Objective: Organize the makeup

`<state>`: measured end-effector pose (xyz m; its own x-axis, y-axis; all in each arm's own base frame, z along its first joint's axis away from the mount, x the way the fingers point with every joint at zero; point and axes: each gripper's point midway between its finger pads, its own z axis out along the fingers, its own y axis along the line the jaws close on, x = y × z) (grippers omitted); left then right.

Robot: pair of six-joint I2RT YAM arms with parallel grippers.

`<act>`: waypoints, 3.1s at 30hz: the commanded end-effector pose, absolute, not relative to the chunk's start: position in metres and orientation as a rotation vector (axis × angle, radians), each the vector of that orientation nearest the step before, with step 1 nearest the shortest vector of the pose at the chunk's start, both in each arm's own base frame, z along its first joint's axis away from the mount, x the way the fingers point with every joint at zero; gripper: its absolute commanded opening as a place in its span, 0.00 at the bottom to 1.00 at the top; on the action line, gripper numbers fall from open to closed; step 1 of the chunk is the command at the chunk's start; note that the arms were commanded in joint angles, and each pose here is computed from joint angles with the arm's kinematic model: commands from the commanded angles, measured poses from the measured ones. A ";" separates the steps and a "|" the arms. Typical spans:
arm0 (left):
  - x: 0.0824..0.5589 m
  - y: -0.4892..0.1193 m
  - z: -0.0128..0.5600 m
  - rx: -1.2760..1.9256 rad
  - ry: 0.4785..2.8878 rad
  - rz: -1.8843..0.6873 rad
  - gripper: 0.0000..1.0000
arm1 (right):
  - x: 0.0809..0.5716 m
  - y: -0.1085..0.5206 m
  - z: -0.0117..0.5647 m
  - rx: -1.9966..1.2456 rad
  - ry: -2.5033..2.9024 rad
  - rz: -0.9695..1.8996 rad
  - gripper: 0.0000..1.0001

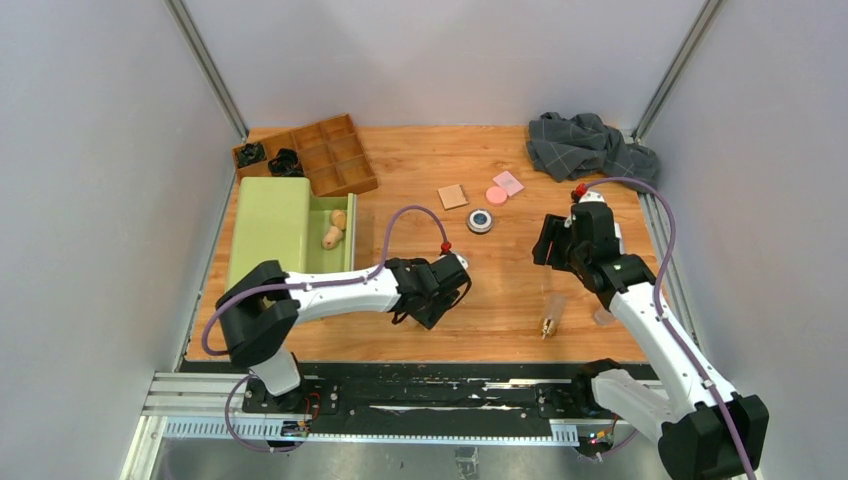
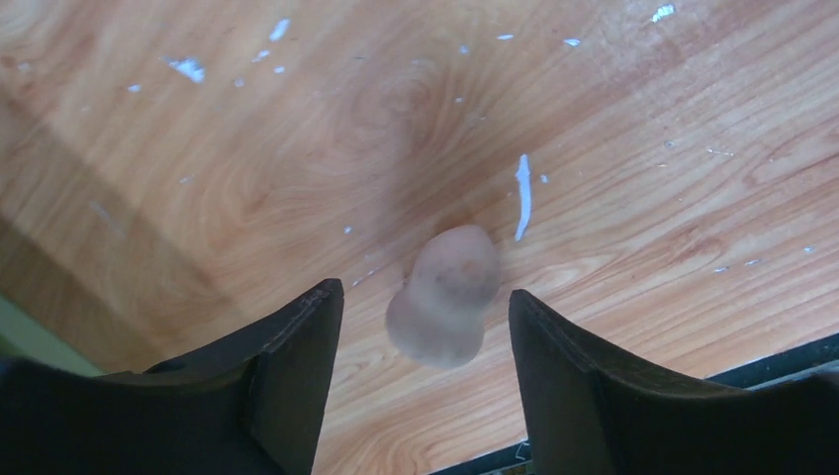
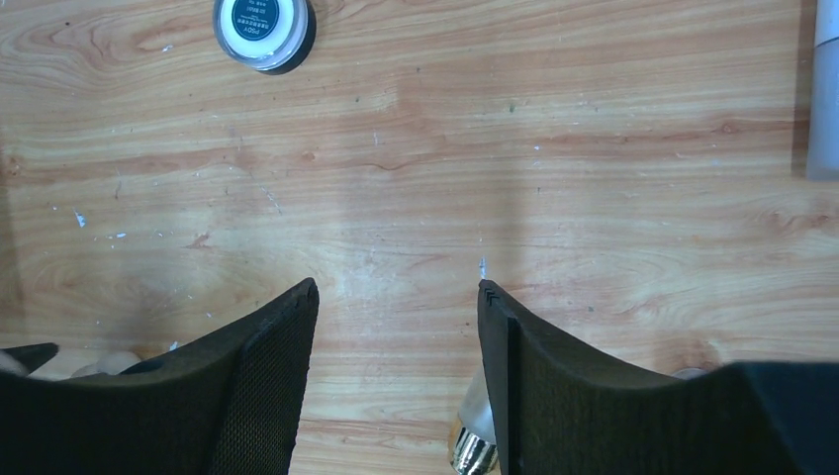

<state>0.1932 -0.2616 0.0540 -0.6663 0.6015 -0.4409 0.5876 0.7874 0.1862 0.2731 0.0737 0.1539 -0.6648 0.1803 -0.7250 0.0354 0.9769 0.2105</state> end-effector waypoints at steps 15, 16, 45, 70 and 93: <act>0.233 -0.235 0.153 0.669 2.341 0.111 0.23 | 0.278 0.083 0.164 0.134 2.294 0.300 0.57; 0.242 -0.225 0.166 0.610 2.335 0.113 0.23 | 0.278 0.085 0.164 0.138 2.293 0.313 0.57; 0.267 -0.096 0.256 -0.073 2.075 -0.136 0.85 | 0.257 0.091 0.145 0.140 2.341 0.377 0.57; 0.225 -0.298 0.198 0.505 2.173 -0.359 1.00 | 0.236 0.036 0.127 0.325 2.446 0.004 0.60; 0.236 -0.200 0.274 0.087 2.106 -0.384 0.98 | 0.421 0.187 0.075 -0.238 2.598 0.116 0.87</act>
